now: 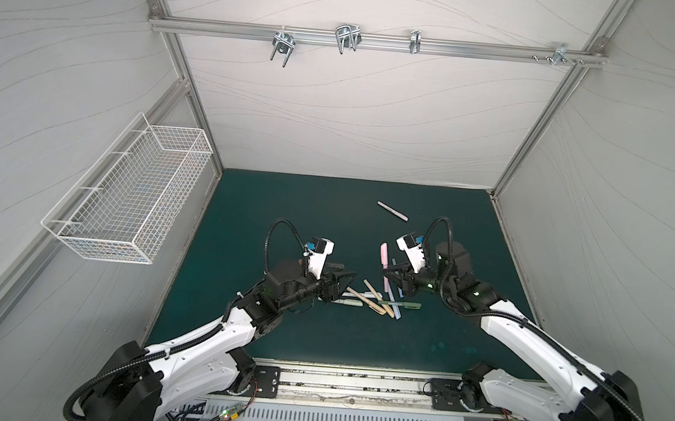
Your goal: Open the pen caps
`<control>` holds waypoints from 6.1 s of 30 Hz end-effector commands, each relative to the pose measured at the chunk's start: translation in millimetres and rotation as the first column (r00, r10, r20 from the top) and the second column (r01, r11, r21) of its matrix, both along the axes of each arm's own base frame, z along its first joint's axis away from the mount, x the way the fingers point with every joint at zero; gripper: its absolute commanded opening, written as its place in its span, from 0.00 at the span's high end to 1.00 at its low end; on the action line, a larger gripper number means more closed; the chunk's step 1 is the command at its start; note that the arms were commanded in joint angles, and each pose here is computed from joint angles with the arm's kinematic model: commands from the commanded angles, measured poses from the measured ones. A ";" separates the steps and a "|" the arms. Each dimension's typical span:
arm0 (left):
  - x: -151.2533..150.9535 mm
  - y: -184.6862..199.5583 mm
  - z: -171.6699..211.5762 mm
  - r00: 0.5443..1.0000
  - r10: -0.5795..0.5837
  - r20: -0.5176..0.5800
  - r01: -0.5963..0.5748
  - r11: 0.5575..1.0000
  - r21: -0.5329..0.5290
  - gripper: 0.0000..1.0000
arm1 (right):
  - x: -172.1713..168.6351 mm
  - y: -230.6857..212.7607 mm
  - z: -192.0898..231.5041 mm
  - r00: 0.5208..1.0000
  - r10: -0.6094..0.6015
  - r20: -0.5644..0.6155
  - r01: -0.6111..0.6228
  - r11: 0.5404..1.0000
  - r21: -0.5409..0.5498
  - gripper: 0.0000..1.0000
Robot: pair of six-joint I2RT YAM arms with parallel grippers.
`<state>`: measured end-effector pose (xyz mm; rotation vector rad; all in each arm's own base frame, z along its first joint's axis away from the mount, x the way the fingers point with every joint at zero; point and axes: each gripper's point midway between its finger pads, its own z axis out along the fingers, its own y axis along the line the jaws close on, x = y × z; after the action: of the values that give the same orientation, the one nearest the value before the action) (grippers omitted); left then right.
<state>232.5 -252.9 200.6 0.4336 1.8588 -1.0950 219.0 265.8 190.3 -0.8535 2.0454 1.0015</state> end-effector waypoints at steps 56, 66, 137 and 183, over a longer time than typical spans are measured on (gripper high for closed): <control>-6.8 -29.9 25.6 0.992 -0.128 0.003 0.127 0.986 -0.106 0.90 | -57.6 53.4 -20.2 0.948 0.307 0.087 -0.307 0.952 -0.014 0.97; -0.9 -20.6 26.6 0.998 -0.056 -0.002 0.055 0.991 -0.125 1.00 | -52.1 42.7 -10.7 0.958 0.271 0.089 -0.275 0.961 0.034 0.59; 14.4 -11.4 19.8 0.997 0.054 -0.051 -0.062 0.983 -0.172 1.00 | -43.0 53.0 -20.1 0.972 0.204 0.120 -0.210 0.977 0.035 1.00; 17.3 9.2 30.9 0.992 0.120 -0.037 -0.125 0.971 -0.204 1.00 | -47.2 46.3 -14.1 0.902 0.092 0.421 -0.018 0.984 -0.176 1.00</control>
<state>232.8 -259.6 218.1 0.2762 1.8084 -1.2508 174.9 316.8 183.5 -1.0265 1.7655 0.6658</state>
